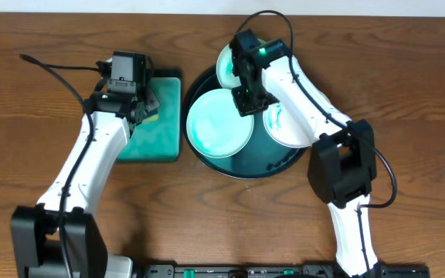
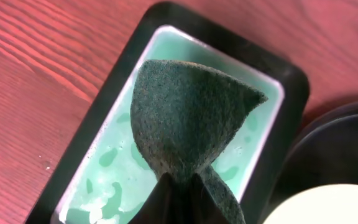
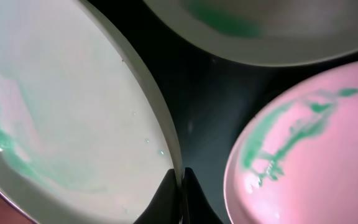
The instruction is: Clean dirty plates on tray and stack at the side
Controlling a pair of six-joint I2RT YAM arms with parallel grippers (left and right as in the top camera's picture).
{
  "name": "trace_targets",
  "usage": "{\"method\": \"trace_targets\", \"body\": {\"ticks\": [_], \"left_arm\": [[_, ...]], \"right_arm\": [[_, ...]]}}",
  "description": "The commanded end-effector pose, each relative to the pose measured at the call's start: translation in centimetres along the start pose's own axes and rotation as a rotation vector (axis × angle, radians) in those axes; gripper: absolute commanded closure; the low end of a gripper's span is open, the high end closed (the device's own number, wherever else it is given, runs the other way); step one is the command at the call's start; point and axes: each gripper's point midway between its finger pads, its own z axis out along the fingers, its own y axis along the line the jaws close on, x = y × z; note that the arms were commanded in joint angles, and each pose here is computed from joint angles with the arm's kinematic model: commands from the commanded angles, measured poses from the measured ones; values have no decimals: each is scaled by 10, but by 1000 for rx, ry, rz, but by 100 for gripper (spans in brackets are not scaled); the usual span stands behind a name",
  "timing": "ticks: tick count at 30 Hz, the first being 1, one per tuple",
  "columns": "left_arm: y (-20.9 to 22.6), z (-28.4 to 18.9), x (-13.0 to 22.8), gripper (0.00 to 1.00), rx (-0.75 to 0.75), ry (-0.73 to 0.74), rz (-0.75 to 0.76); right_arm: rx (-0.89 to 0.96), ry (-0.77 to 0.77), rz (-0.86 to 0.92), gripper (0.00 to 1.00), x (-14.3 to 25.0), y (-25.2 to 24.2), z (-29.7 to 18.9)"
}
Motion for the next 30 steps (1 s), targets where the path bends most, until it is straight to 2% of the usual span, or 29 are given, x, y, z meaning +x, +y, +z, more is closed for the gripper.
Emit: {"method": "trace_targets", "body": {"ticks": [1, 7, 13, 18, 19, 21, 23, 30], "left_arm": [[6, 24, 16, 93, -41, 63, 12], [12, 54, 33, 93, -85, 129, 23], [12, 60, 33, 93, -91, 124, 23], [12, 60, 32, 87, -90, 121, 21], [12, 60, 32, 83, -90, 121, 21], [12, 60, 32, 68, -90, 121, 21], [12, 60, 32, 60, -90, 121, 21], [11, 58, 30, 50, -85, 113, 19]], "right_arm": [[99, -55, -34, 99, -11, -3, -21], [214, -105, -47, 99, -18, -14, -51], [337, -145, -52, 99, -23, -29, -70], [467, -189, -76, 99, -26, -35, -89], [485, -199, -83, 99, -27, -33, -93], [528, -215, -98, 99, -28, -31, -98], [590, -236, -115, 99, -29, -30, -104], [791, -316, -174, 99, -33, -21, -129]]}}
